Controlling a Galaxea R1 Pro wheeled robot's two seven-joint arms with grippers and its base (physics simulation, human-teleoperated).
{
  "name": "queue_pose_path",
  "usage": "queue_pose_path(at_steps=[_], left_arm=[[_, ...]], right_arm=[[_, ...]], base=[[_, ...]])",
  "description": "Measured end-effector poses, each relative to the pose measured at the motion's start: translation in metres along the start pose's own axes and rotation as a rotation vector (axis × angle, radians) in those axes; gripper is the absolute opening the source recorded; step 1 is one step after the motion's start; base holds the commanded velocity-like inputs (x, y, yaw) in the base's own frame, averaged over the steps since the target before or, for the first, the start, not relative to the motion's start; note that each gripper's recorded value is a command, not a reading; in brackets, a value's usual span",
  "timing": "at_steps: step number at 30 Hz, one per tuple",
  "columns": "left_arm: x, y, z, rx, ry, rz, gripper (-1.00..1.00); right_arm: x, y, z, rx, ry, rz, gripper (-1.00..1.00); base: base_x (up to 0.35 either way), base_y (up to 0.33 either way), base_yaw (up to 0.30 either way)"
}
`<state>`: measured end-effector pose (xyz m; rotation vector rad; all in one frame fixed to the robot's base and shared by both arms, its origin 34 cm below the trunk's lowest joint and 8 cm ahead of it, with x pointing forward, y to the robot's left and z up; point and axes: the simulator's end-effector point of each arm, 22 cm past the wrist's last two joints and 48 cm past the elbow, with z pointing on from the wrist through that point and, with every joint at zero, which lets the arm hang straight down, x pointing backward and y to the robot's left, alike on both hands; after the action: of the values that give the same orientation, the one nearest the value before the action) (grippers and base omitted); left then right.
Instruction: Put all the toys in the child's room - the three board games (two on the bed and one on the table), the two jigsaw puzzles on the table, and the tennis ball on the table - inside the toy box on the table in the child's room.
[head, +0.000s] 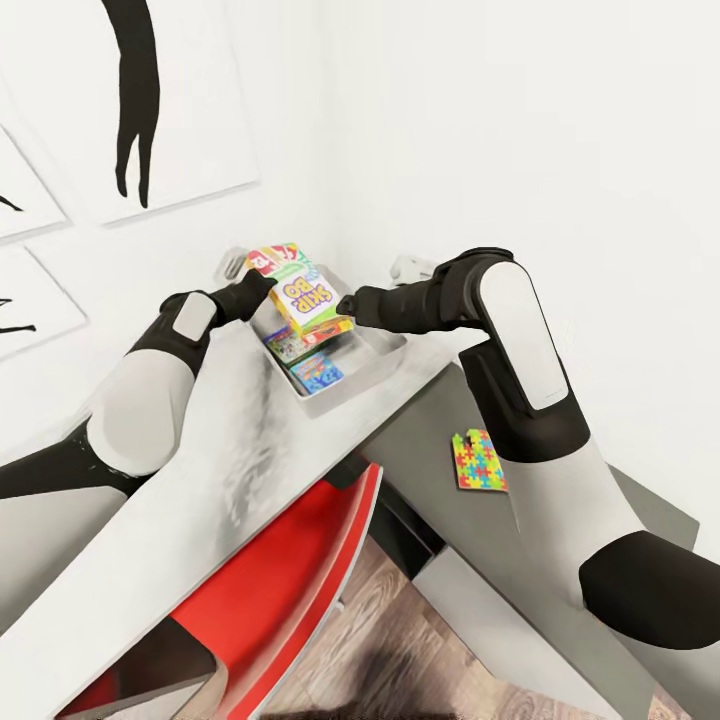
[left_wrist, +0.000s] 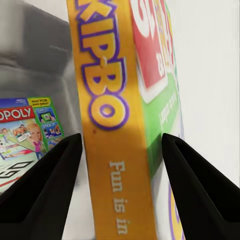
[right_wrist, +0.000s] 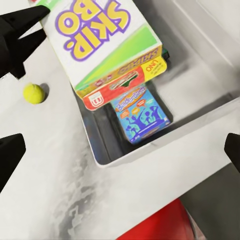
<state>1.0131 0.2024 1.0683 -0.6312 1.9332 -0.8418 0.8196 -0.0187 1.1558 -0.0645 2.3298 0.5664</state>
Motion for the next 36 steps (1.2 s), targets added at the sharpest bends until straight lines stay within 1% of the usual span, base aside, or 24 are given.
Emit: queue_pose_path(at_steps=[5, 18, 22, 27, 31, 36], left_arm=[[0.003, 0.000, 0.004, 0.000, 0.011, -0.001, -1.00], [0.012, 0.013, 0.012, -0.017, 0.018, 0.005, -1.00], [0.016, 0.018, 0.015, -0.022, 0.023, 0.004, -1.00], [0.020, 0.024, 0.018, -0.027, 0.028, 0.003, -1.00], [0.023, 0.028, 0.020, -0.032, 0.031, 0.001, -1.00], [0.026, 0.034, 0.023, -0.039, 0.036, -0.001, -1.00]], right_arm=[[0.003, -0.001, 0.005, -0.002, 0.008, 0.003, 1.00], [0.010, -0.008, 0.016, 0.001, 0.025, 0.014, 1.00], [0.000, -0.003, 0.012, -0.013, 0.002, 0.011, 1.00], [-0.030, -0.011, 0.002, -0.019, -0.049, 0.044, 1.00], [-0.052, -0.011, -0.006, -0.025, -0.089, 0.051, 1.00], [-0.056, -0.013, -0.004, -0.025, -0.094, 0.055, 1.00]], base=[[0.000, 0.000, 0.000], [0.000, 0.000, 0.000], [0.000, 0.000, 0.000], [0.000, 0.000, 0.000], [0.000, 0.000, 0.000], [0.000, 0.000, 0.000]])
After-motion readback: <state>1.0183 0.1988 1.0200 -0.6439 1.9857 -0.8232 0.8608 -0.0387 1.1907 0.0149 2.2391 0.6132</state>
